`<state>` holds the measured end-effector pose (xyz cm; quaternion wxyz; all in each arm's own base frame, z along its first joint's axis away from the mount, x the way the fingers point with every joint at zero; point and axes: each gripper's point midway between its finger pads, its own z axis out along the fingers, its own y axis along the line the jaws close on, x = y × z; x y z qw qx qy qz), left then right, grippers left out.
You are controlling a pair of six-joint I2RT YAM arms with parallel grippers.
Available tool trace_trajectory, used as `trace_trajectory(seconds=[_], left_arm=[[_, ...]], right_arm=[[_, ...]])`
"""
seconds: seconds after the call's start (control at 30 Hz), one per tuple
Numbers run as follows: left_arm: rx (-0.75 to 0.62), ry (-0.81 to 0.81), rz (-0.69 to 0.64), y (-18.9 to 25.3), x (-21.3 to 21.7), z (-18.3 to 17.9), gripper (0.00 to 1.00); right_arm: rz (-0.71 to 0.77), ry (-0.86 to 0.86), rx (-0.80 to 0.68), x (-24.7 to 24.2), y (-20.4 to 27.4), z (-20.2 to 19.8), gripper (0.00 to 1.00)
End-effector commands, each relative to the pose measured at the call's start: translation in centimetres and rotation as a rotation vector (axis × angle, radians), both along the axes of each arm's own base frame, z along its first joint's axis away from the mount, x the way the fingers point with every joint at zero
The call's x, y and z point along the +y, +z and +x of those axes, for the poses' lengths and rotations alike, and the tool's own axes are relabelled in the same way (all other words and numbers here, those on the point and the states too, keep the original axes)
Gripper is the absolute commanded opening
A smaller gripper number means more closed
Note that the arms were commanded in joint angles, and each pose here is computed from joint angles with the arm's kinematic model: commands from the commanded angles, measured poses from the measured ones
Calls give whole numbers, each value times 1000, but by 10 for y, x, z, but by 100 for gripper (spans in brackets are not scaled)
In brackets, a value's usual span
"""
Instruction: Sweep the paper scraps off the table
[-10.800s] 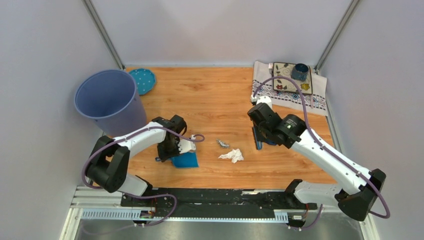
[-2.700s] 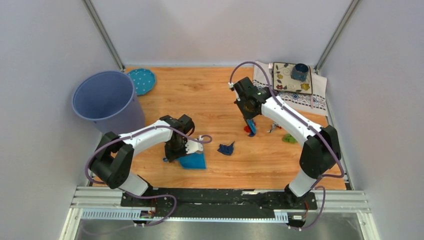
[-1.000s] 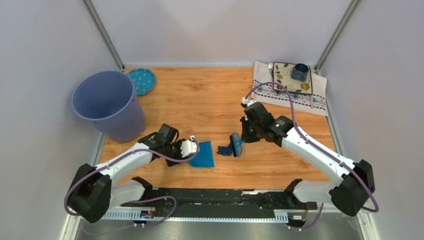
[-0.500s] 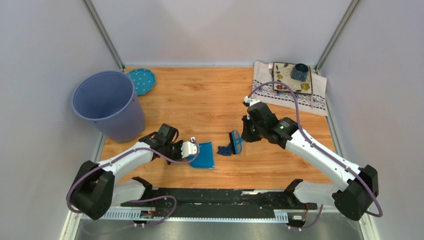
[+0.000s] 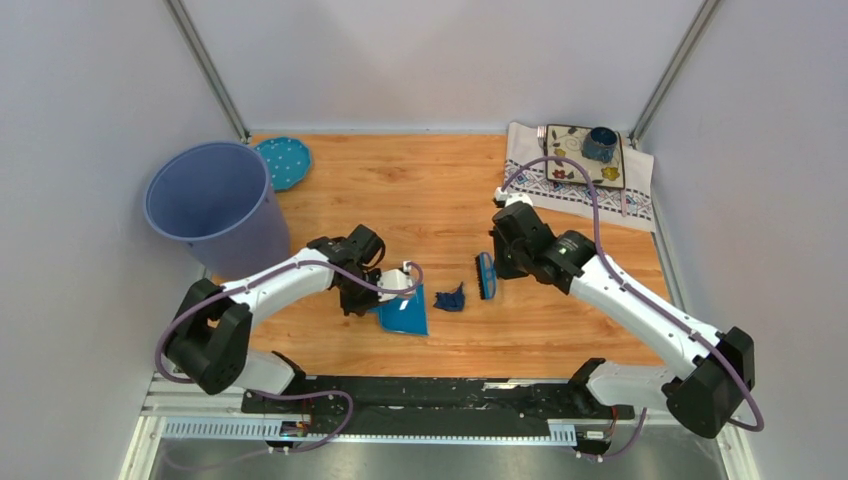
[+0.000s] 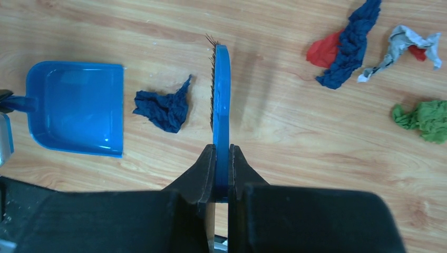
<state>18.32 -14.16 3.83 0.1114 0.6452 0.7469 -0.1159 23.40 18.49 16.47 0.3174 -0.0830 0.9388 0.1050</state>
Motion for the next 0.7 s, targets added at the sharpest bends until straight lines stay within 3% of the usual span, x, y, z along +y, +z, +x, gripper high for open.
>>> trace_trajectory(seconds=[0.0,0.17,0.3,0.43,0.5,0.6,0.67], left_arm=[[-2,97,131,1,11,3,0],[-24,79,142,1,2,4,0],[-4,61,144,-3,-5,4,0],[30,52,138,-6,-10,2,0],[41,50,128,-8,-12,1,0],[35,49,109,-8,-13,0,0],[22,57,88,-7,-13,2,0]], right_arm=[[-76,-71,-28,-11,0,12,0],[-114,-63,61,1,-30,9,0],[-34,53,93,54,-34,-4,0],[260,237,158,135,-6,-28,0],[377,271,111,161,22,-30,0],[402,265,70,162,39,-30,0],[342,215,11,142,44,-24,0]])
